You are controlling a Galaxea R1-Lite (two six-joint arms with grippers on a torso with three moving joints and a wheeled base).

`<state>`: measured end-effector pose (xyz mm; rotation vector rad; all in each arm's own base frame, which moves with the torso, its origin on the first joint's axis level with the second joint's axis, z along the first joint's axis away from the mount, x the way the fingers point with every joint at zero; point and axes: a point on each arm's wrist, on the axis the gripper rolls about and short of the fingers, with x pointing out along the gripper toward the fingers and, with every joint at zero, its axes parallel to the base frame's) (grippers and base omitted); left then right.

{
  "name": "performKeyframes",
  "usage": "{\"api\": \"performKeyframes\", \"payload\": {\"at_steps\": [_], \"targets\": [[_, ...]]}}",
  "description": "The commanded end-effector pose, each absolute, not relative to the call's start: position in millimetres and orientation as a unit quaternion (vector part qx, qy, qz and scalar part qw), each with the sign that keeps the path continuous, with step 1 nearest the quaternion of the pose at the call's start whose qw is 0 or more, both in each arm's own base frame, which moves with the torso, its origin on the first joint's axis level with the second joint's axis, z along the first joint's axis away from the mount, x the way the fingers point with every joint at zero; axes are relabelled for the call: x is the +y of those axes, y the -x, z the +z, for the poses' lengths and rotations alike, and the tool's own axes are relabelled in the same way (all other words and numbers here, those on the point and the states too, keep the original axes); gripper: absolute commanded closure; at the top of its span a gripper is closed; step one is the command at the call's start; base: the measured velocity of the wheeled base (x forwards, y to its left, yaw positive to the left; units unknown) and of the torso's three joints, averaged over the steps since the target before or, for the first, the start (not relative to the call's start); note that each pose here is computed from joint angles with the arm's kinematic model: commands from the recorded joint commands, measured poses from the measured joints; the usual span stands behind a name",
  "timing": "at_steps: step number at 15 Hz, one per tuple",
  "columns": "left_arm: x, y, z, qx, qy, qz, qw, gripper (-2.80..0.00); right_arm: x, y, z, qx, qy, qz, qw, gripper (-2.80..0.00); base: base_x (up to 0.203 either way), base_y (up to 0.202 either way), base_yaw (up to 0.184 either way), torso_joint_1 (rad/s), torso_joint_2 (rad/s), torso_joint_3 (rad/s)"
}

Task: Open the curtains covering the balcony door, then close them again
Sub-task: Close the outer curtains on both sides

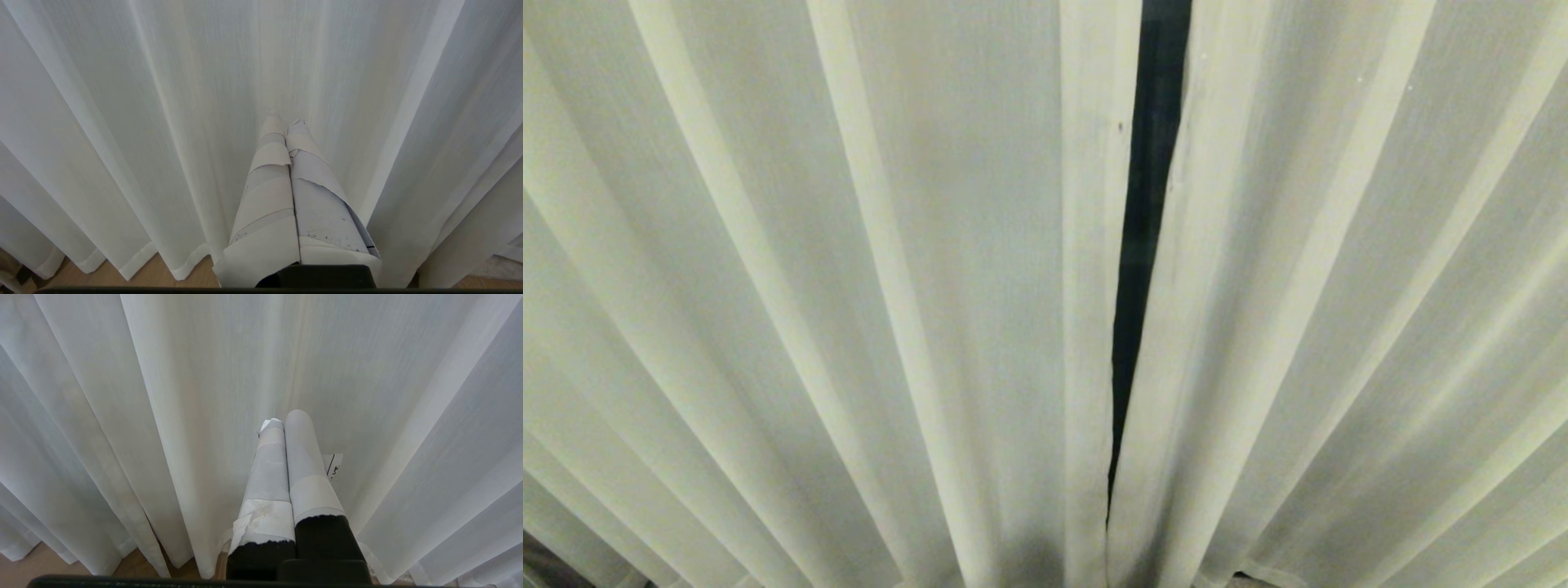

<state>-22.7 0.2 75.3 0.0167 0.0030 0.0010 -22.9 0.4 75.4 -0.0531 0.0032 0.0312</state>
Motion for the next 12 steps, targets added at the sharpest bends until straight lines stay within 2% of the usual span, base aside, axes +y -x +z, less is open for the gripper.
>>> {"api": "performKeyframes", "payload": {"at_steps": [1, 4, 9, 12], "targets": [[0.2, 22.8, 75.3, 0.001, -0.008, 0.001, 1.000, 0.00, 0.4, 22.8, 75.3, 0.003, 0.026, 0.016, 1.000, 0.00, 0.000, 0.000, 0.000, 0.000, 0.00, 0.000], [0.2, 22.8, 75.3, 0.001, -0.008, 0.001, 1.000, 0.00, 0.4, 22.8, 75.3, 0.003, 0.021, 0.015, 1.000, 0.00, 0.000, 0.000, 0.000, 0.000, 0.00, 0.000], [0.2, 22.8, 75.3, 0.001, -0.008, 0.001, 1.000, 0.00, 0.4, 22.8, 75.3, 0.003, 0.021, 0.015, 1.000, 0.00, -0.003, 0.005, -0.114, 0.002, 0.00, 0.004], [0.2, 22.8, 75.3, 0.001, -0.008, 0.001, 1.000, 0.00, 0.4, 22.8, 75.3, 0.003, 0.021, 0.015, 1.000, 0.00, 0.000, 0.000, -0.018, 0.002, 0.00, 0.000]]}}
